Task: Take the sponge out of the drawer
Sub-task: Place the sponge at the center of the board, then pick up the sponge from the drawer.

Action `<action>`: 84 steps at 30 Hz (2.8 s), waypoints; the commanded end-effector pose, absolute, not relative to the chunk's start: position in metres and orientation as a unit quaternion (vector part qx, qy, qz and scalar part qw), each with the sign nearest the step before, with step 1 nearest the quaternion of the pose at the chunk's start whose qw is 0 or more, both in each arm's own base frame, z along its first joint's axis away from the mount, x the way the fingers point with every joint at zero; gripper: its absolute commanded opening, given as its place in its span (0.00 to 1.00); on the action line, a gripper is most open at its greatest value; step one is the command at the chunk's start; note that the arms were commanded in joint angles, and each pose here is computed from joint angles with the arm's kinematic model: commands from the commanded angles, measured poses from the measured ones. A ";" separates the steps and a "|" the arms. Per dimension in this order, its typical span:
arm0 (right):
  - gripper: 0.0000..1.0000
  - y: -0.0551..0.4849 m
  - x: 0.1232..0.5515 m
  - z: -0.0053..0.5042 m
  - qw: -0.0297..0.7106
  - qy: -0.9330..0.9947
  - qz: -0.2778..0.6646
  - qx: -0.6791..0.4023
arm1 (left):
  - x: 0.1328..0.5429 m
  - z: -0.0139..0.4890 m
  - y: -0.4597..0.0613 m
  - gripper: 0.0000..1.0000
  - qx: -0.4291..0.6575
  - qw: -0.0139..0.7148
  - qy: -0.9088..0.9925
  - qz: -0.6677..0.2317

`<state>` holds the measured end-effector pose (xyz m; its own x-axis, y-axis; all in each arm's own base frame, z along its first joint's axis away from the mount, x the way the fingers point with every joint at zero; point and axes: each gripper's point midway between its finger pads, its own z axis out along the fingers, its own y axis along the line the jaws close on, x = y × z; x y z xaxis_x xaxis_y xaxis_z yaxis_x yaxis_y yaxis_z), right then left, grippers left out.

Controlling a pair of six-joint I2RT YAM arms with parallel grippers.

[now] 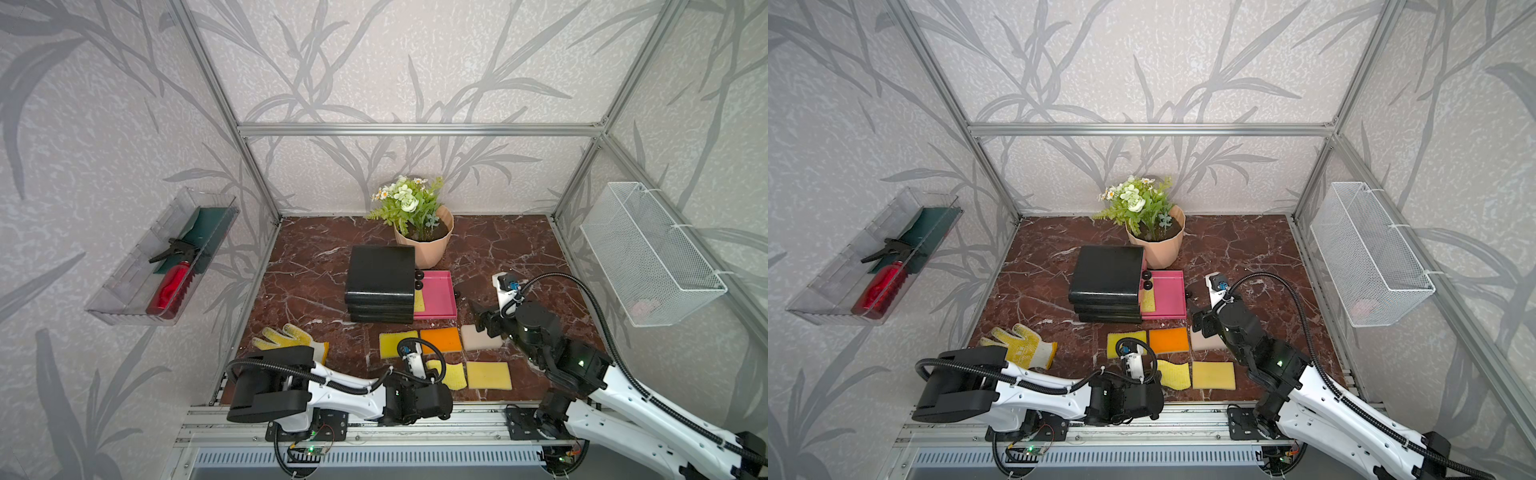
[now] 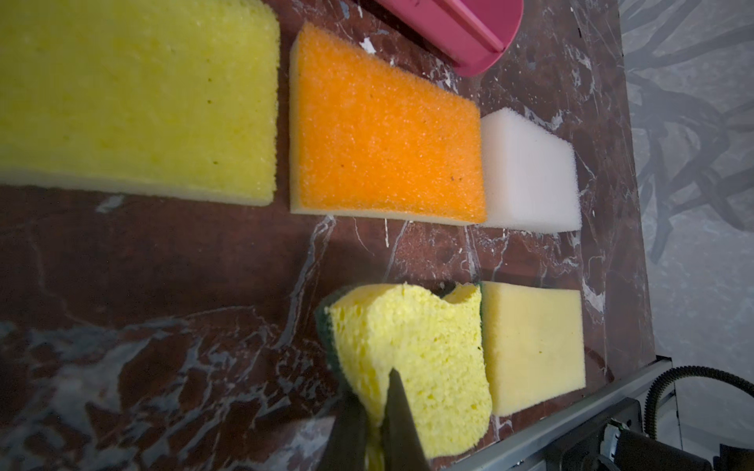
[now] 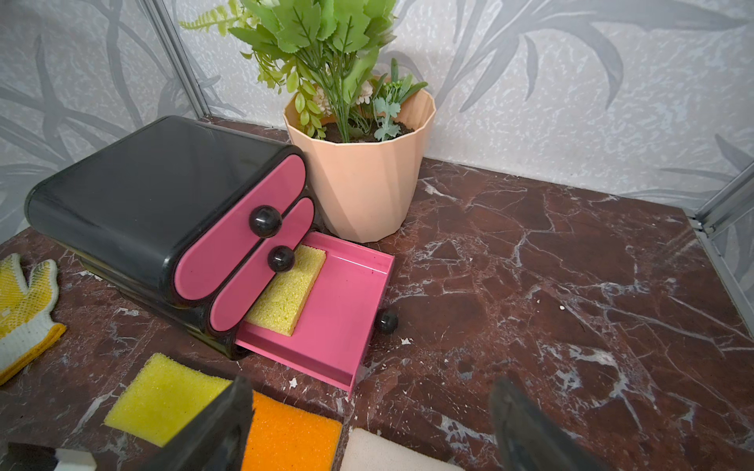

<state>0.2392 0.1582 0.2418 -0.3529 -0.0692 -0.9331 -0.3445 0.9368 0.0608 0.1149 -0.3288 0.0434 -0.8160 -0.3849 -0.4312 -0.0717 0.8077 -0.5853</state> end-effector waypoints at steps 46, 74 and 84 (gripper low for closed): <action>0.90 0.160 0.249 0.232 0.551 0.816 0.129 -0.119 | 0.149 0.169 -0.266 0.87 -0.071 0.421 0.870 -0.247; 0.90 0.198 0.287 0.213 0.498 0.843 0.165 -0.120 | 0.209 0.371 -0.126 0.99 0.020 0.544 0.833 -0.099; 0.89 0.233 0.313 0.177 0.420 0.881 0.167 -0.138 | 0.266 0.333 -0.182 0.99 0.060 0.425 0.875 -0.222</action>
<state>0.3081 0.2260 0.1770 -0.5834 -0.1222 -0.8029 -0.3829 0.9132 0.1392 0.2637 -0.1426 0.3438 -0.5558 -0.1421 -0.8191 0.1163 0.9623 -0.2458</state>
